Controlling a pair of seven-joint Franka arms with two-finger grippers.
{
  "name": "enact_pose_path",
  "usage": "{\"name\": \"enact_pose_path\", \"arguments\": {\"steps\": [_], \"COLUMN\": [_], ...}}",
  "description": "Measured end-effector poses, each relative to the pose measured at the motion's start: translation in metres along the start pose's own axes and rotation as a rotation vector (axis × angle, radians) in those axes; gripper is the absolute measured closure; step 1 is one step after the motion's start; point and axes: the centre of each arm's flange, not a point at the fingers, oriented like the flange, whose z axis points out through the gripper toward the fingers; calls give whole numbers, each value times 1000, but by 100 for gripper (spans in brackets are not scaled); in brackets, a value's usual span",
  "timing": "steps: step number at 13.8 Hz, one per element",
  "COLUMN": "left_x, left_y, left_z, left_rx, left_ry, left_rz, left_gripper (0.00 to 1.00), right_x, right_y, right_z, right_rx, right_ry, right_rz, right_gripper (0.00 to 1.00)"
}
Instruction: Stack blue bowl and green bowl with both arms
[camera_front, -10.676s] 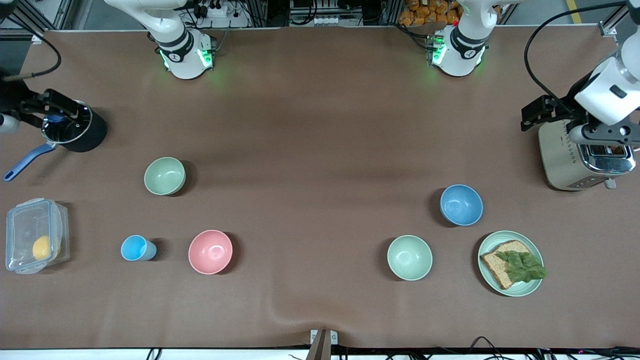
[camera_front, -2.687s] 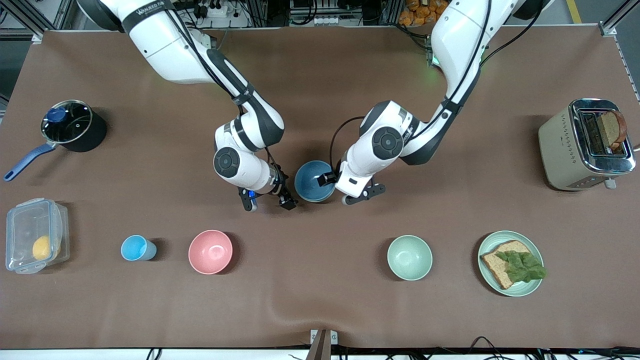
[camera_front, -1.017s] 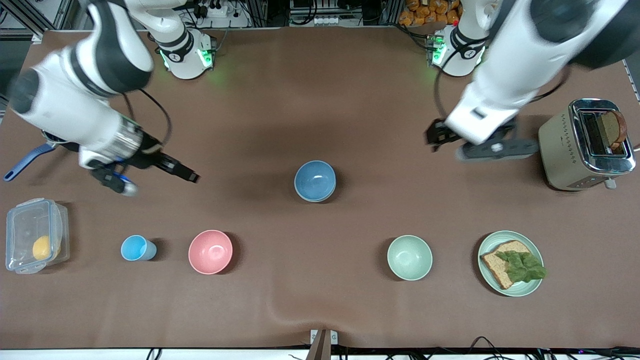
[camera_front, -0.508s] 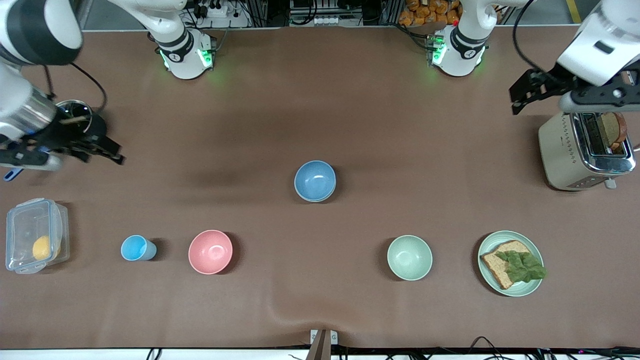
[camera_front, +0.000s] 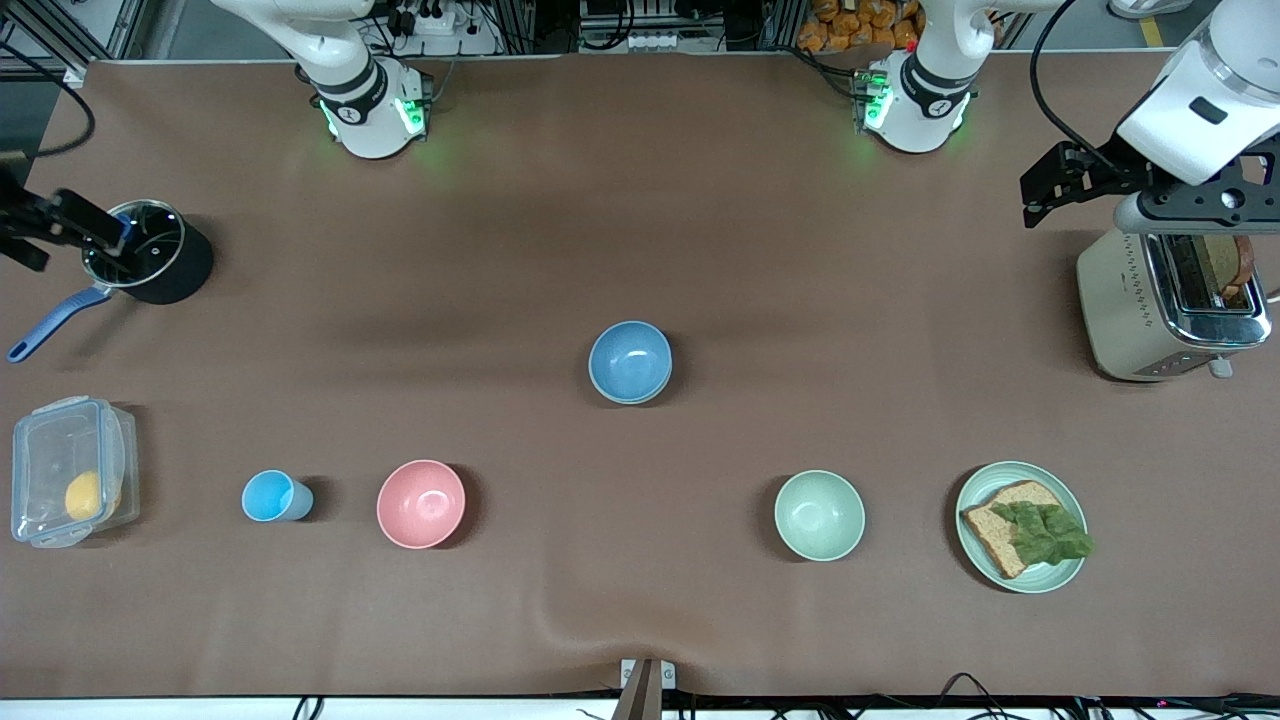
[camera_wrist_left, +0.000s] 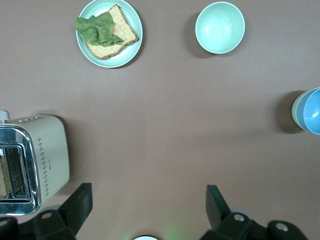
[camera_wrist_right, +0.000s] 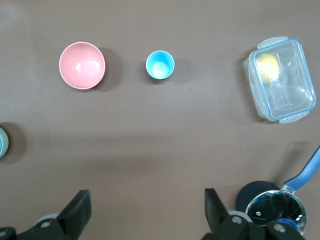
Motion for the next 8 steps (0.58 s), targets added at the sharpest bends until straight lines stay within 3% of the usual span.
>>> {"name": "enact_pose_path", "arguments": {"steps": [8], "left_x": [0], "left_y": [-20], "left_z": [-1], "left_rx": [-41], "left_ry": [-13], "left_rz": [-41], "left_gripper": [0], "right_x": [11], "right_y": [-15], "right_z": [3], "right_rx": [1], "right_ry": [-18], "right_rz": [-134], "right_gripper": [0]}}
